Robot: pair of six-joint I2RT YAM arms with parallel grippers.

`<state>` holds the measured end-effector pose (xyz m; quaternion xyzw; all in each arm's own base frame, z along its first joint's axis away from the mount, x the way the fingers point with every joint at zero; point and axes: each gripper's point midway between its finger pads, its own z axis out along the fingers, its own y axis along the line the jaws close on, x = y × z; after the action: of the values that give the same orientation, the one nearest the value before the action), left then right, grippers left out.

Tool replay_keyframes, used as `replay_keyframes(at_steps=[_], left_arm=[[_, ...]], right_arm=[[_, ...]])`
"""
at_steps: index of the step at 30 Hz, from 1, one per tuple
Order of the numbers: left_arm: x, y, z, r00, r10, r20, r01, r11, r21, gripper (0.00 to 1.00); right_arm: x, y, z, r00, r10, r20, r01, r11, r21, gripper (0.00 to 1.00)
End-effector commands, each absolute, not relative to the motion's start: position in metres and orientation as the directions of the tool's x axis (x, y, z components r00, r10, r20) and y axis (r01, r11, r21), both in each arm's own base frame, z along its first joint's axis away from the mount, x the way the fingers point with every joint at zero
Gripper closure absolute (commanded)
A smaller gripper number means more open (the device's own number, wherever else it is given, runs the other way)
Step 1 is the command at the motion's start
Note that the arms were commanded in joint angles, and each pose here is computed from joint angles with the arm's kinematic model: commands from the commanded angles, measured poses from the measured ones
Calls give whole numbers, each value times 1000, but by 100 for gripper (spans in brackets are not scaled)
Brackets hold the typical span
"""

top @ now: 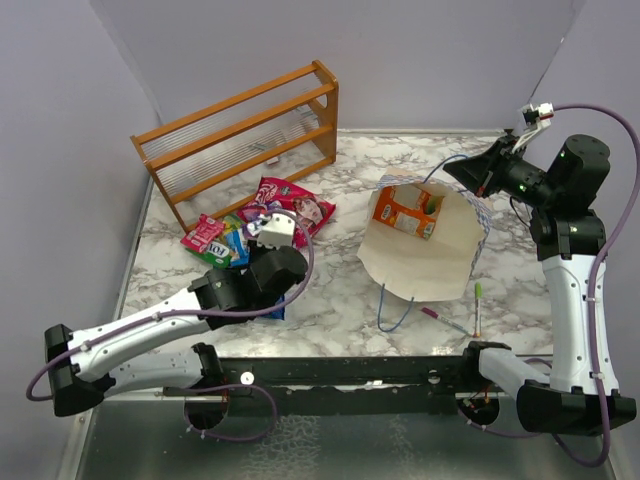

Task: Take the snacks out of the paper bag
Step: Place the snack at the center of the board.

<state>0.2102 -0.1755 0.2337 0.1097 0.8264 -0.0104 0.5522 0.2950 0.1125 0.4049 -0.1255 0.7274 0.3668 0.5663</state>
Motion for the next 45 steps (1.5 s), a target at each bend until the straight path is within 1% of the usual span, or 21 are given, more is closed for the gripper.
replay_keyframes(at_steps=[1, 5, 9, 13, 17, 20, 23, 25, 27, 29, 31, 32, 34, 35, 38, 40, 42, 45], left_arm=[[236, -138, 206, -450, 92, -888, 7, 995, 100, 100], [250, -118, 183, -518, 94, -850, -61, 987, 147, 100], [276, -95, 189, -524, 96, -846, -119, 976, 184, 100], [306, -73, 202, -513, 59, -857, -167, 972, 166, 100], [327, -65, 193, -537, 50, -842, -162, 973, 161, 100], [332, -72, 166, -600, 46, -798, -126, 980, 152, 100], [328, -83, 127, -684, 46, -728, -76, 988, 134, 100], [321, -83, 100, -741, 27, -671, -85, 988, 133, 100], [316, -82, 88, -773, 7, -635, -102, 985, 136, 100], [313, -81, 85, -784, 1, -621, -109, 984, 138, 99], [314, -80, 91, -774, -3, -633, -116, 984, 138, 91], [314, -79, 97, -766, -5, -642, -118, 984, 134, 86], [314, -79, 110, -749, -6, -662, -115, 986, 121, 68], [315, -80, 120, -738, -6, -675, -110, 988, 111, 63], [313, -86, 151, -708, -2, -706, -70, 995, 67, 53], [310, -95, 177, -677, 1, -736, -12, 1000, 12, 50], [305, -109, 203, -638, -16, -770, 58, 996, -69, 48], [289, -134, 242, -565, -94, -819, 183, 954, -236, 40]], right_arm=[[295, 110, 413, -291, 229, -929, -603, 710, 364, 99], [294, 111, 415, -291, 229, -929, -606, 708, 364, 99], [293, 111, 416, -290, 229, -929, -608, 706, 364, 99], [292, 111, 418, -286, 229, -930, -608, 707, 361, 99], [291, 111, 417, -285, 226, -931, -606, 710, 358, 99], [291, 111, 416, -288, 227, -930, -604, 711, 360, 99], [292, 110, 415, -289, 225, -930, -603, 712, 360, 99], [292, 110, 415, -289, 225, -931, -603, 712, 359, 99], [292, 111, 415, -290, 224, -930, -605, 710, 360, 99], [292, 111, 416, -287, 224, -931, -606, 710, 358, 99], [292, 111, 416, -286, 224, -932, -607, 710, 357, 99], [292, 111, 416, -288, 225, -931, -607, 708, 360, 99], [292, 112, 417, -286, 224, -932, -611, 706, 357, 99], [292, 111, 418, -285, 224, -932, -611, 707, 357, 99], [292, 111, 419, -283, 225, -933, -612, 707, 356, 99], [293, 112, 418, -286, 226, -931, -611, 705, 359, 99], [293, 112, 418, -286, 226, -931, -613, 704, 359, 99], [293, 112, 417, -291, 230, -929, -613, 700, 365, 99]])
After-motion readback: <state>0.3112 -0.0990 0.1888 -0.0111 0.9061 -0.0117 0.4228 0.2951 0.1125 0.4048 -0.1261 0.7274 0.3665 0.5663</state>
